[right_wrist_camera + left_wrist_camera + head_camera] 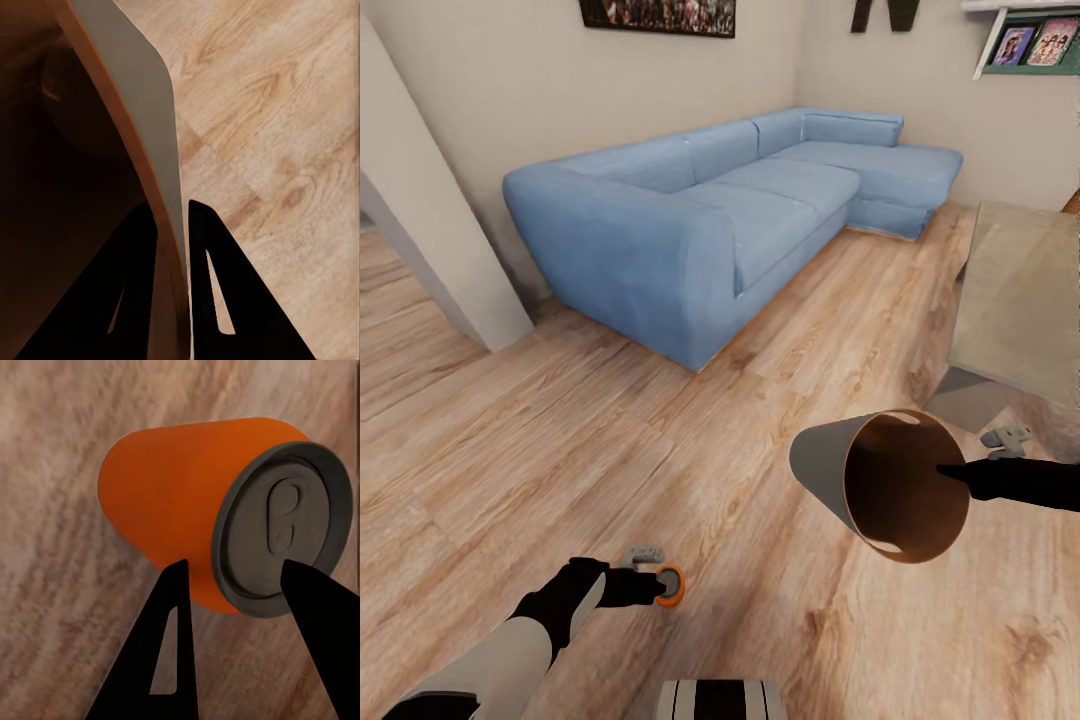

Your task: Put the three can of soda from the living room inside the tash can in the kitchen.

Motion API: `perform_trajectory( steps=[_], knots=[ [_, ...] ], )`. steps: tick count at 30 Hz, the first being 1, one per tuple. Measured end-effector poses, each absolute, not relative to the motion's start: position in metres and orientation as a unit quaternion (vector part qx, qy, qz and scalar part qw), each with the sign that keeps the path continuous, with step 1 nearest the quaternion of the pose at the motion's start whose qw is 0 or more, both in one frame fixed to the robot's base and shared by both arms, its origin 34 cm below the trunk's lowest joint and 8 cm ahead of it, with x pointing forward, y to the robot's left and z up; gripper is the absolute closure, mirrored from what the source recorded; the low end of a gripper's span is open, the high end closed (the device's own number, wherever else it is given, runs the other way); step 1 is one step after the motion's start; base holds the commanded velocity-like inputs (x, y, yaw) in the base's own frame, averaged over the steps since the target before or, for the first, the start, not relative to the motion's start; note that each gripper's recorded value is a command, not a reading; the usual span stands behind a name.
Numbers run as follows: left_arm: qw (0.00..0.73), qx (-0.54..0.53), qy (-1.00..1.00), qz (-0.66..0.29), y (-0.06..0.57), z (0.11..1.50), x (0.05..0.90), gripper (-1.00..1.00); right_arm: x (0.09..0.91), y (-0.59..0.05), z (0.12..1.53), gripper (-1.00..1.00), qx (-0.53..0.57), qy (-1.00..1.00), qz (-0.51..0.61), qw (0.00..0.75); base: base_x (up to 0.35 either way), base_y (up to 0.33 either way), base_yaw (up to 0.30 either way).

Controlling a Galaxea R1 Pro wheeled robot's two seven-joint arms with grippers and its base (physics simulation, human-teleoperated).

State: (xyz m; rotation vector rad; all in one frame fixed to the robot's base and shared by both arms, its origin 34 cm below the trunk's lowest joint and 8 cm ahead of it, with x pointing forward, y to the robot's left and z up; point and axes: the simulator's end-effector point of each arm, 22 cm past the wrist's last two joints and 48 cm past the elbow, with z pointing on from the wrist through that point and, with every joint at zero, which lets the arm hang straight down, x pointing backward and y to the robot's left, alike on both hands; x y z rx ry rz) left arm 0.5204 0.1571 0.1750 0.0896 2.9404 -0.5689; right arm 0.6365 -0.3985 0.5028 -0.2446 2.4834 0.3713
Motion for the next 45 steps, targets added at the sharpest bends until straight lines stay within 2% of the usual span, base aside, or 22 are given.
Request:
perform_trajectory(
  steps=[12, 21, 35, 45],
  knots=[
    [0.097, 0.034, 0.976, -0.191, 0.156, 0.199, 0.536, 1.0, 0.636, -0.396, 0.53, 1.0, -0.097, 0.93, 0.14, 0.327, 0.0, 0.0, 0.0],
    [0.096, 0.029, 0.974, -0.204, 0.161, 0.223, 0.545, 1.0, 0.639, -0.38, 0.542, 1.0, -0.118, 0.932, 0.144, 0.311, 0.0, 0.0, 0.0],
    [0.198, 0.08, 0.928, -0.304, 0.221, 0.373, 0.641, 1.0, 0.646, -0.374, 0.569, 1.0, -0.125, 0.933, 0.146, 0.305, 0.0, 0.0, 0.0],
    [0.209, 0.131, 0.879, -0.407, 0.176, 0.511, 0.65, 1.0, 0.644, -0.344, 0.575, 1.0, -0.162, 0.933, 0.161, 0.277, 0.0, 0.0, 0.0]
  ],
)
